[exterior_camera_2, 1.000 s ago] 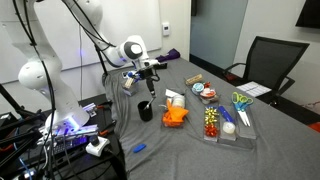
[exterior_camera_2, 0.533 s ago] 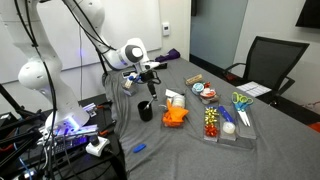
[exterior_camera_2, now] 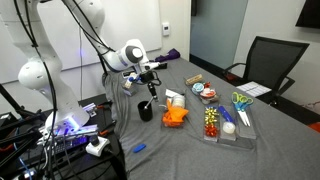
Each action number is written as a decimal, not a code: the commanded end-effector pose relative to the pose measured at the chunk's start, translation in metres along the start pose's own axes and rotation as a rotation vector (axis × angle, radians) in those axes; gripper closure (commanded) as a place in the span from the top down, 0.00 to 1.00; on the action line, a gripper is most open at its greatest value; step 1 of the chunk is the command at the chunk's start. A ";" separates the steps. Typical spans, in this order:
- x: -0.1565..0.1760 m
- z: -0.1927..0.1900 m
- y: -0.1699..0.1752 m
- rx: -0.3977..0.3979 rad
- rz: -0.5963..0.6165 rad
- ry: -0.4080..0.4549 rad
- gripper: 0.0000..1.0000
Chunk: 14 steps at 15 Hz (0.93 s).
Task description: Remove the blue marker from the black mug and put it in the container on the left.
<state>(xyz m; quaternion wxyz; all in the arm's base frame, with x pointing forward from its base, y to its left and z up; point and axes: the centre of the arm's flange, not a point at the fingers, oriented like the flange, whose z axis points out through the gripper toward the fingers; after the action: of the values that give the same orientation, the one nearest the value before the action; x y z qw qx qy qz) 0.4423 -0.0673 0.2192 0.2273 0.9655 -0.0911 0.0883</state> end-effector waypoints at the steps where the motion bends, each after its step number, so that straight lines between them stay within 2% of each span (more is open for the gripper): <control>1: -0.007 0.008 0.003 0.016 -0.002 0.017 0.01; 3: -0.007 0.008 0.003 0.018 0.003 0.022 0.04; 7: -0.010 0.004 0.005 0.025 -0.004 0.027 0.04; 14: -0.018 -0.035 0.012 0.133 -0.018 0.031 0.04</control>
<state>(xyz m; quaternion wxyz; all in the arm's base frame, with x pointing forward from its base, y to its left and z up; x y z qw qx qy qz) 0.4335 -0.0611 0.2268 0.1947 0.9718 -0.0846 0.1029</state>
